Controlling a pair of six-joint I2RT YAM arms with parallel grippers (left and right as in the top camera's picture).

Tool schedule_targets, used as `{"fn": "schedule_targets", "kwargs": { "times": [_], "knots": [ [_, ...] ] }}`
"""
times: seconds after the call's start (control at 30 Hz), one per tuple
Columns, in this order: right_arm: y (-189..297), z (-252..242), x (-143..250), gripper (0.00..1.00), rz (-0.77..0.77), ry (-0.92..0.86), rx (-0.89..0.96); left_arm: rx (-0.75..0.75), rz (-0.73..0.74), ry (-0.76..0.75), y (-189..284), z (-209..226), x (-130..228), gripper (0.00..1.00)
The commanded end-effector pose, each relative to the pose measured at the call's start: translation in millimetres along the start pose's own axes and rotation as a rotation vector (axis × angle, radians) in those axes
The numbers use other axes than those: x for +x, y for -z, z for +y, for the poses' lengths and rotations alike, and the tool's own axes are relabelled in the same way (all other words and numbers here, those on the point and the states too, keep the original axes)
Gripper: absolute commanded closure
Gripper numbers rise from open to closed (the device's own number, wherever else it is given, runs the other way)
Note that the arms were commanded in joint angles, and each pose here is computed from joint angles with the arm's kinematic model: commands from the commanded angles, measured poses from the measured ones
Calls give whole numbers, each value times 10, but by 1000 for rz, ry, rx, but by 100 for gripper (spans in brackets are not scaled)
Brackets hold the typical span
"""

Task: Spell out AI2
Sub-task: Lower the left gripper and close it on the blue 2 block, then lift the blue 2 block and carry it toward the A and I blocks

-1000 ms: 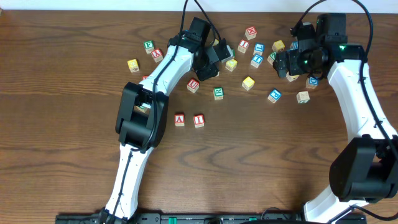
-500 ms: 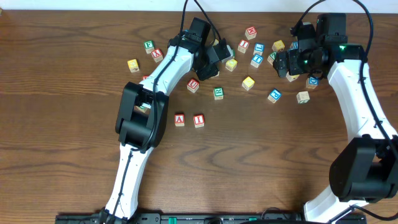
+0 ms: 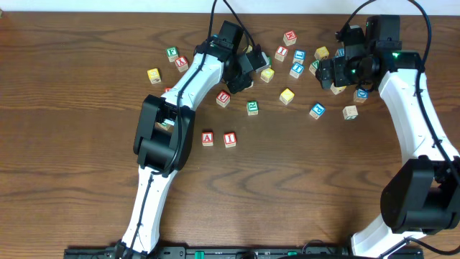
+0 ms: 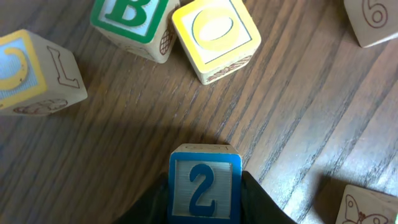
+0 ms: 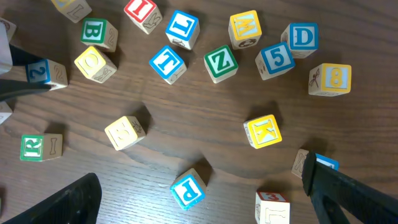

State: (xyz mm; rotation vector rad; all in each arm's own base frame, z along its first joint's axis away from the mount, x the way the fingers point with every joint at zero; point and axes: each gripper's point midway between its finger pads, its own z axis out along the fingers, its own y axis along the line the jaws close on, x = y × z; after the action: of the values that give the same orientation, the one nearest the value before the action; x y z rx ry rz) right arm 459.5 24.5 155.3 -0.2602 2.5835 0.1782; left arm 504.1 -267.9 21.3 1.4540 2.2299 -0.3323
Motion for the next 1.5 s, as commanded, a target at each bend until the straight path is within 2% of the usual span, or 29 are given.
{"fn": "schedule_targets", "kwargs": {
  "times": [0.0,0.1,0.3,0.47,0.8,1.1,1.33,1.47],
  "knots": [
    [107,31,-125,1,-40,28,4,29,15,17,-107,-55,99,76],
    [107,30,-130,1,-42,28,4,29,16,17,-107,-56,100,85],
    [107,29,-141,1,-46,29,5,29,16,33,-107,-55,100,86],
    [107,29,-140,1,-46,29,5,29,16,36,-107,-55,100,92],
    [107,29,-141,1,-46,29,5,7,-11,61,9,-3,-21,92],
    [107,29,-141,1,-46,29,5,-69,-112,61,554,116,-440,92],
    [107,29,-140,1,-46,29,5,-143,-222,67,1251,133,-815,92],
    [107,30,-138,1,-45,29,5,-173,-285,121,1641,110,-981,93]
  ]
}}
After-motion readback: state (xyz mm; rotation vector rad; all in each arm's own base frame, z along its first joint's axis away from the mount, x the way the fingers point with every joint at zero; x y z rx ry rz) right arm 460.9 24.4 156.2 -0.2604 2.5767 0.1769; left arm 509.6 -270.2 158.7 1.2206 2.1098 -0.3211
